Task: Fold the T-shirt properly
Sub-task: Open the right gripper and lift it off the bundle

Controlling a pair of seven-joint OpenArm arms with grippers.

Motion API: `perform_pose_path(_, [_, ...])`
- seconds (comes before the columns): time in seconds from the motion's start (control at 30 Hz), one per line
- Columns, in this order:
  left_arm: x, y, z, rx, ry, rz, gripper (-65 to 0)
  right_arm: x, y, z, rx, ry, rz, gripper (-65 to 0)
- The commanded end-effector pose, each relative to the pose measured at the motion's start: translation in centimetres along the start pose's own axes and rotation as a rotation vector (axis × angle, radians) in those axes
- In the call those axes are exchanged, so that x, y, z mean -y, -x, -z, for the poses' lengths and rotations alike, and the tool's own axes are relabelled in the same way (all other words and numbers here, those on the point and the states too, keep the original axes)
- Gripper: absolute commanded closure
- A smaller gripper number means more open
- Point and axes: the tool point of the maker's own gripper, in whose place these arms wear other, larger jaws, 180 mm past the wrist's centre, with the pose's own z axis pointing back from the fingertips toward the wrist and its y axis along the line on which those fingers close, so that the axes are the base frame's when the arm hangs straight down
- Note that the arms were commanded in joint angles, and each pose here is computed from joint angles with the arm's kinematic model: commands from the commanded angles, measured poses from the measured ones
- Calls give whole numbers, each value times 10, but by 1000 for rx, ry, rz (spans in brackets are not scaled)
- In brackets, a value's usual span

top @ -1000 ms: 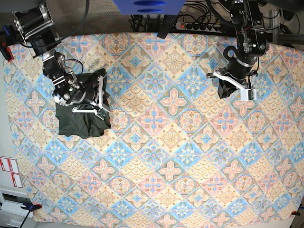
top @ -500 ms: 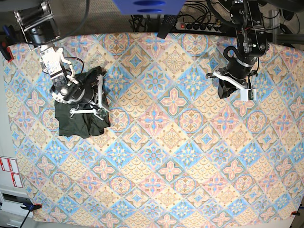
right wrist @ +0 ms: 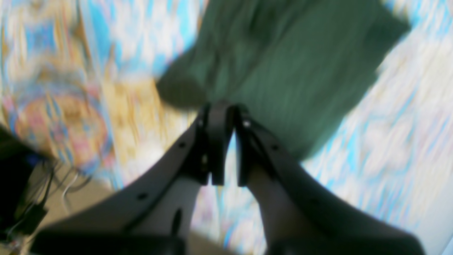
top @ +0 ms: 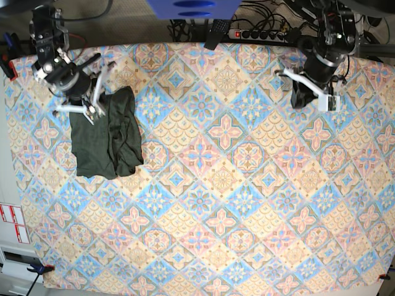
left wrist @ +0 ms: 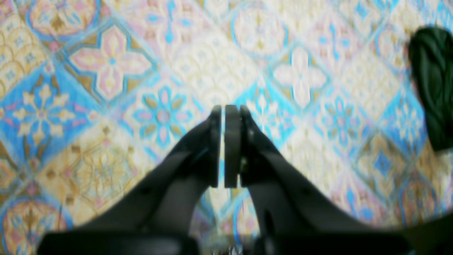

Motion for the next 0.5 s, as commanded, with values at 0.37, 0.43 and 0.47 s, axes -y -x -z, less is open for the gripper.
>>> perform_pose_path(0.37, [-34,65,-62,-183,-120,-9,0,-32,90,-37,-176,-21,134,-46])
perform_pose_path(0.43, [-33,80,-72,-229,-122,-15,0,-40,107,-45,-221,-34,143,-26])
perform_pose_path(0.47, [-33,85,-76,-246,-124,-17,0,-44,113,-48,-236,-43,146,-22])
